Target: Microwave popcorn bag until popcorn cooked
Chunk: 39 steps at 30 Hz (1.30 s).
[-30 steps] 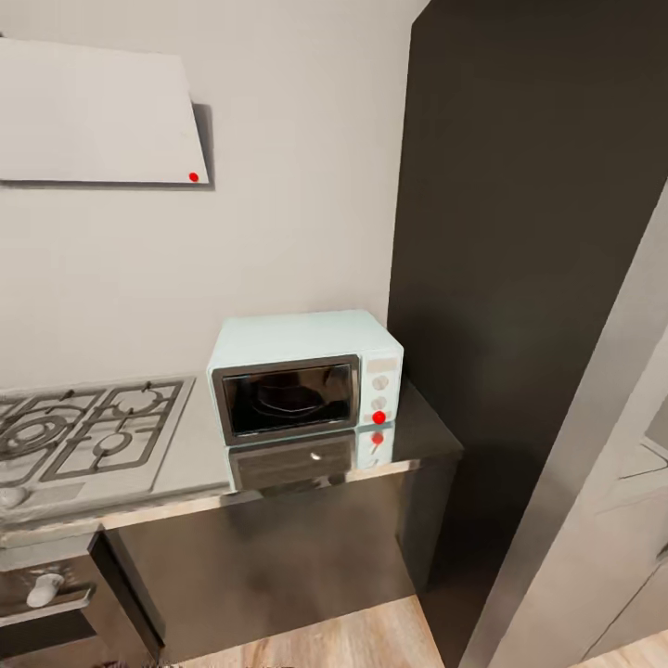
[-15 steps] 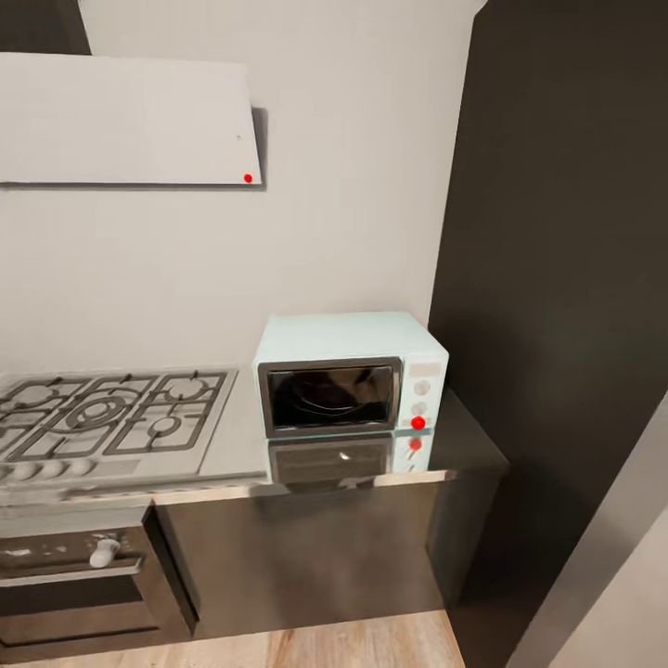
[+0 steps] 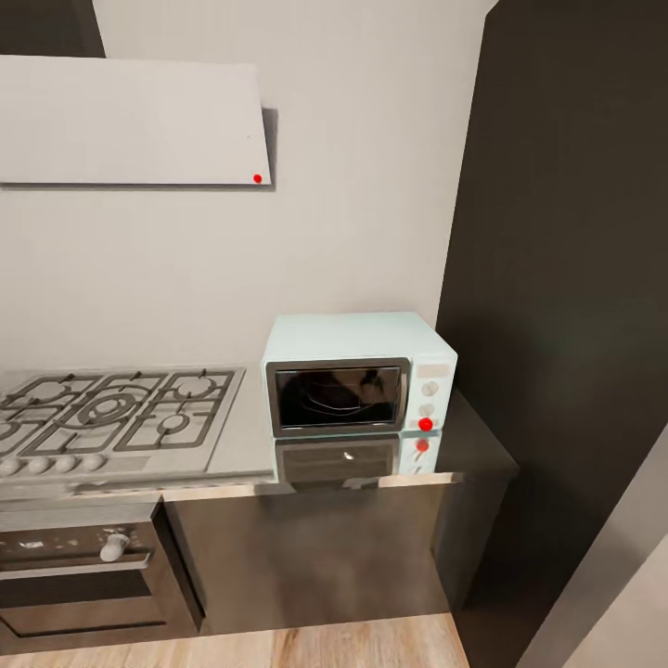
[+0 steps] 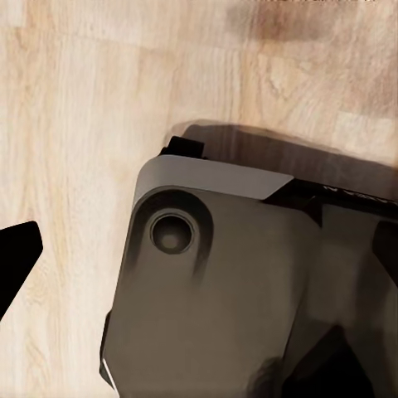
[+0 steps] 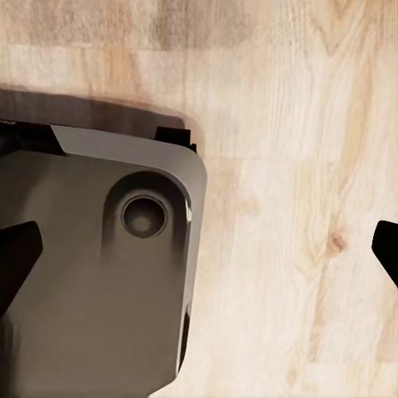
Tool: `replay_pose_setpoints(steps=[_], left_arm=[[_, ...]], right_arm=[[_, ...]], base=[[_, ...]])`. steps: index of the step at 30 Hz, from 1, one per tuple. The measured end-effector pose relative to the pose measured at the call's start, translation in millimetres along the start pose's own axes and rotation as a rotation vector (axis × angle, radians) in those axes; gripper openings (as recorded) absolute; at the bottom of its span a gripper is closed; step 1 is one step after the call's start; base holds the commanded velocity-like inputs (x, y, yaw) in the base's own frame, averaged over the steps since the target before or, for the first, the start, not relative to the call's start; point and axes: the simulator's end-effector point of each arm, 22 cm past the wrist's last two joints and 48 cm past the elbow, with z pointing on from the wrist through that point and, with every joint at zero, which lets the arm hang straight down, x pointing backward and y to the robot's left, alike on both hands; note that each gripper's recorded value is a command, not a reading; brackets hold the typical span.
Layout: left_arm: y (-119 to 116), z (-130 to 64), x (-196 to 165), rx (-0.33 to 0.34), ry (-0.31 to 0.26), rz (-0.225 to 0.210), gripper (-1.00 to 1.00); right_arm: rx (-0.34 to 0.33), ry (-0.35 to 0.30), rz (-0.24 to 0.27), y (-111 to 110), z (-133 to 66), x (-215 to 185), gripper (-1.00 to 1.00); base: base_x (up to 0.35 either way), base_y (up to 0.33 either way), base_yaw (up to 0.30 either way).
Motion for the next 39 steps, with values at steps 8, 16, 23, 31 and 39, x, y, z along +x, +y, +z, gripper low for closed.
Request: replay_pose_setpoints(steps=[8, 16, 23, 31, 39], left_arm=[[3.0, 0.3, -1.3, -0.005, -0.004, -0.005, 1.0], [3.5, 0.3, -2.6, -0.006, -0.01, -0.008, 1.0], [4.3, 0.4, -3.0, -0.007, -0.011, -0.008, 1.0], [3.9, 0.4, -2.9, -0.006, -0.011, -0.008, 1.0], [4.2, 0.4, -3.2, -0.007, -0.012, -0.008, 1.0]], right_arm=[[-0.005, 0.001, 0.0, 0.7, 0.0, 0.2, 1.0], [-0.002, 0.004, 0.007, 1.9, 0.1, 0.8, 1.0], [-0.001, 0.002, 0.006, 1.1, 0.1, 0.4, 1.0], [-0.002, 0.001, 0.003, 1.8, 0.1, 0.1, 1.0], [0.0, 0.002, 0.001, 0.9, 0.1, 0.3, 1.0]], base=[[0.0, -0.091, 0.0], [0.0, -0.217, 0.018], [0.0, -0.01, 0.18], [0.0, 0.0, 0.015], [0.0, 0.0, 0.0]])
